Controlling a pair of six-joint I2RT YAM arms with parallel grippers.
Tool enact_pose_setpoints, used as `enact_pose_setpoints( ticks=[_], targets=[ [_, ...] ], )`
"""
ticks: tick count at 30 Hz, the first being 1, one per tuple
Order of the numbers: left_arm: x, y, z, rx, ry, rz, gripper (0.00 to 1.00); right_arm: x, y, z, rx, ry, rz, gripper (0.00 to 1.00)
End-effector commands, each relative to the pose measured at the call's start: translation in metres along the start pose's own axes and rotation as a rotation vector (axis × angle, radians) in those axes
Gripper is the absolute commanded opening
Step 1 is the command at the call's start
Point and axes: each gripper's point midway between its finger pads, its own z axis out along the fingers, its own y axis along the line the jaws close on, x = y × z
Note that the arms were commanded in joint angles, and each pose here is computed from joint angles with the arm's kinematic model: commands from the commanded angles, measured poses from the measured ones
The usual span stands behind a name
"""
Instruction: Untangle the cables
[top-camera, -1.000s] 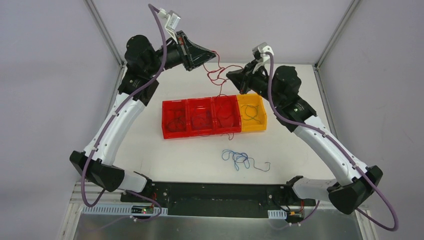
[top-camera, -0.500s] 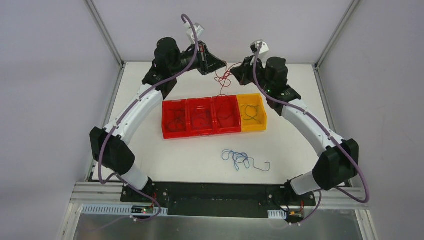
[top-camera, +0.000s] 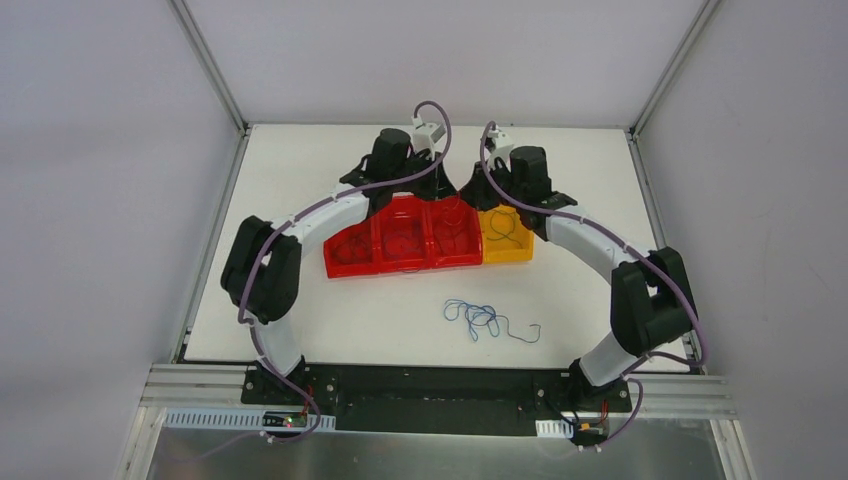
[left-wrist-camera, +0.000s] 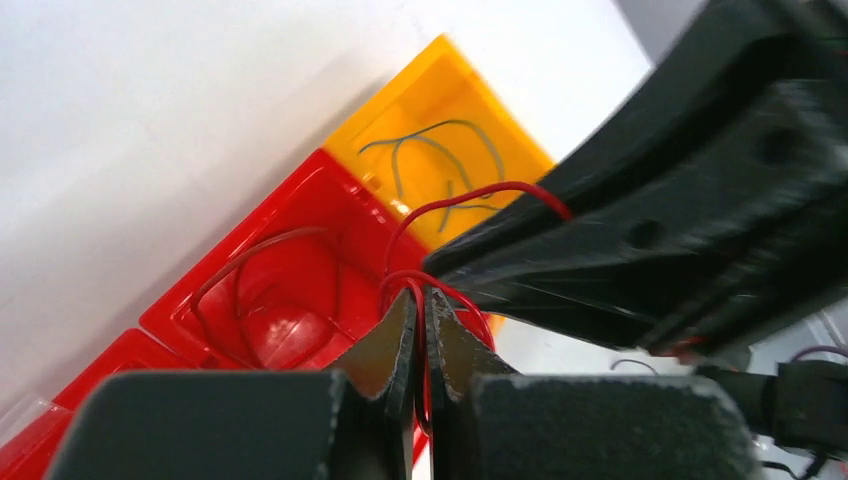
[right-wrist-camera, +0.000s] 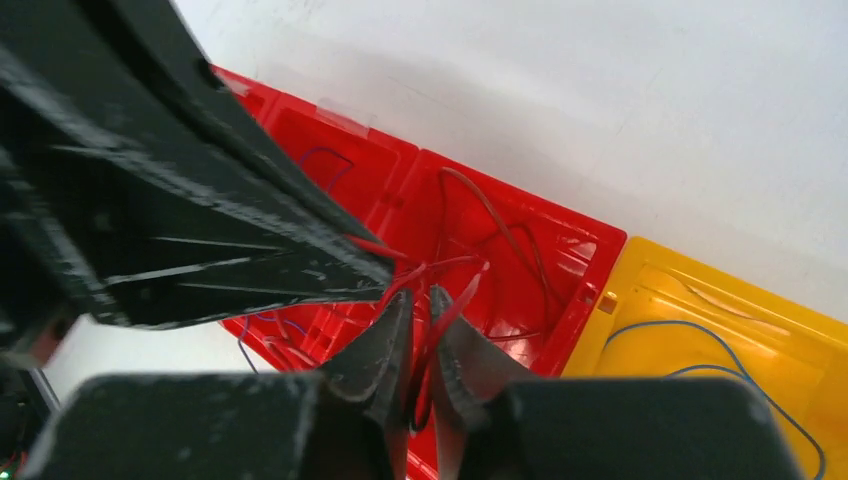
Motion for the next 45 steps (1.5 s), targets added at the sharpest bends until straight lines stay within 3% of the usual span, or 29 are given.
enact_pose_setpoints(
  ticks=[1, 6, 10, 12, 15, 17, 20, 25, 29, 34, 37, 40, 45],
  targets=[
    [0.016, 0.033, 0.014, -0.135, 0.018, 0.017, 0.0, 0.001, 0.0, -0.003, -0.027, 0.028, -0.027, 0.2],
    [0.045, 0.057, 0.021, -0.21, 0.099, -0.015, 0.0, 0.008, 0.002, -0.025, -0.03, 0.097, -0.017, 0.35],
    [0.058, 0.053, 0.024, -0.177, 0.138, -0.05, 0.0, 0.017, 0.004, -0.049, -0.033, 0.159, -0.021, 0.51],
    [0.06, 0.042, 0.025, -0.125, 0.158, -0.066, 0.15, 0.018, 0.004, -0.061, -0.027, 0.177, -0.014, 0.64],
    [0.048, 0.022, 0.021, -0.059, 0.146, -0.046, 0.48, 0.018, 0.009, -0.082, -0.033, 0.197, -0.036, 0.77],
    [0.033, 0.01, 0.014, -0.031, 0.114, -0.031, 0.59, 0.021, 0.016, -0.097, -0.05, 0.225, -0.078, 0.83],
    [0.004, -0.009, -0.005, -0.011, 0.048, -0.012, 0.73, 0.044, 0.031, -0.127, -0.137, 0.338, -0.176, 0.84],
    [-0.042, -0.041, -0.073, 0.033, -0.095, 0.088, 0.99, 0.125, 0.049, -0.189, -0.273, 0.659, -0.278, 0.85],
    [-0.039, -0.046, -0.125, 0.058, -0.108, 0.14, 0.99, 0.178, 0.045, -0.207, -0.27, 0.837, -0.388, 0.82],
    [-0.009, -0.047, -0.159, 0.041, -0.099, 0.27, 0.99, 0.213, 0.03, -0.202, -0.241, 0.919, -0.478, 0.77],
    [0.003, -0.041, -0.17, -0.006, -0.101, 0.278, 0.99, 0.229, 0.014, -0.195, -0.214, 0.964, -0.505, 0.7],
    [0.009, -0.038, -0.175, -0.033, -0.099, 0.263, 0.99, 0.238, 0.006, -0.185, -0.195, 0.973, -0.507, 0.62],
    [0.019, -0.029, -0.178, -0.075, -0.089, 0.264, 0.99, 0.241, 0.002, -0.167, -0.148, 0.947, -0.455, 0.59]
  ],
)
